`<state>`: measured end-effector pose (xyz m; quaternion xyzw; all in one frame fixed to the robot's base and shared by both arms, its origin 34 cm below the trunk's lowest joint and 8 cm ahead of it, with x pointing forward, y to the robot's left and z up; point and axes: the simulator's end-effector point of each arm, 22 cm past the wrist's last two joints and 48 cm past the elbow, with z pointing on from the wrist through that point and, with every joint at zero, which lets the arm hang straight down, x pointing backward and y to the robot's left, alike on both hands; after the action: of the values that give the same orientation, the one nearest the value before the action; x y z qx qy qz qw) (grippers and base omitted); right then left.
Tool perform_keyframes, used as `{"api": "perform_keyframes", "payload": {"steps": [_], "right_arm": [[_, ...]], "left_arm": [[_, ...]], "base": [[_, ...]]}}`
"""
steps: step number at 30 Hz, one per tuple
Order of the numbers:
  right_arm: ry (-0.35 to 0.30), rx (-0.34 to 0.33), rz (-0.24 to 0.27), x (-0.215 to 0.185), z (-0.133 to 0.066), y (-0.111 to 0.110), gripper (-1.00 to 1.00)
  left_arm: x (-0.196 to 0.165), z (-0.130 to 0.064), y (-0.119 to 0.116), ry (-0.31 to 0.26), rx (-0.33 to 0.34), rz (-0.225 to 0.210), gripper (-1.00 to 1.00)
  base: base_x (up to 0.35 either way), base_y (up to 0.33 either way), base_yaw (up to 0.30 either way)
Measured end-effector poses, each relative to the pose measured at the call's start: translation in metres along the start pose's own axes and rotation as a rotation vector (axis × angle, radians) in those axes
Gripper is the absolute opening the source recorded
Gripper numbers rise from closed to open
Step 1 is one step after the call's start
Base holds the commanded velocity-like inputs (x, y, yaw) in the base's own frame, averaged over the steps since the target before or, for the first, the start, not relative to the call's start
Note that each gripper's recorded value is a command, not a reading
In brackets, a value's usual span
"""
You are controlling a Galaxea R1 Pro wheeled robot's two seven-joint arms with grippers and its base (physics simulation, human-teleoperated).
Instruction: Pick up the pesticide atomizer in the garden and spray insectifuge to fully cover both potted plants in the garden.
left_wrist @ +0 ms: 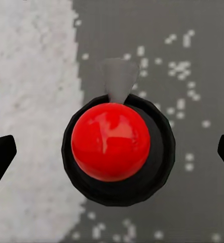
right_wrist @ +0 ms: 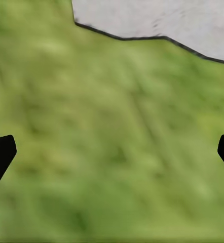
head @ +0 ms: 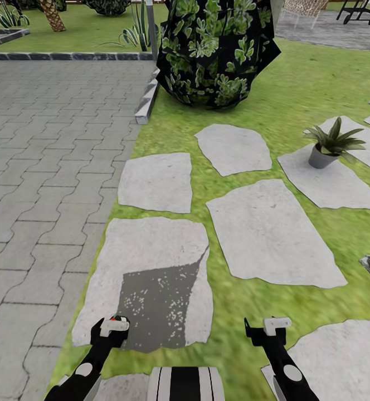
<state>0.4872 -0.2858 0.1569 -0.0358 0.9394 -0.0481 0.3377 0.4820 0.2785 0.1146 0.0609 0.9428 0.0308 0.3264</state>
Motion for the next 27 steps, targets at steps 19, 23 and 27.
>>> {"api": "perform_keyframes", "payload": {"steps": [19, 23, 27], "right_arm": [[-0.001, 0.0, 0.0, -0.0003, 0.0002, 0.0, 1.0], [-0.001, 0.0, 0.0, -0.0002, 0.0, 0.0001, 1.0], [-0.002, 0.0, 0.0, -0.001, 0.0, -0.0001, 1.0]], "left_arm": [[0.0005, -0.0001, 0.0002, 0.001, 0.0, 0.0, 1.0], [0.0005, -0.0002, 0.0002, 0.001, -0.001, 0.0, 1.0], [-0.0006, -0.0001, 0.0004, -0.001, -0.001, 0.0, 1.0]], "base": [[-0.018, 0.0, 0.0], [-0.047, 0.0, 0.0], [-0.012, 0.0, 0.0]]}}
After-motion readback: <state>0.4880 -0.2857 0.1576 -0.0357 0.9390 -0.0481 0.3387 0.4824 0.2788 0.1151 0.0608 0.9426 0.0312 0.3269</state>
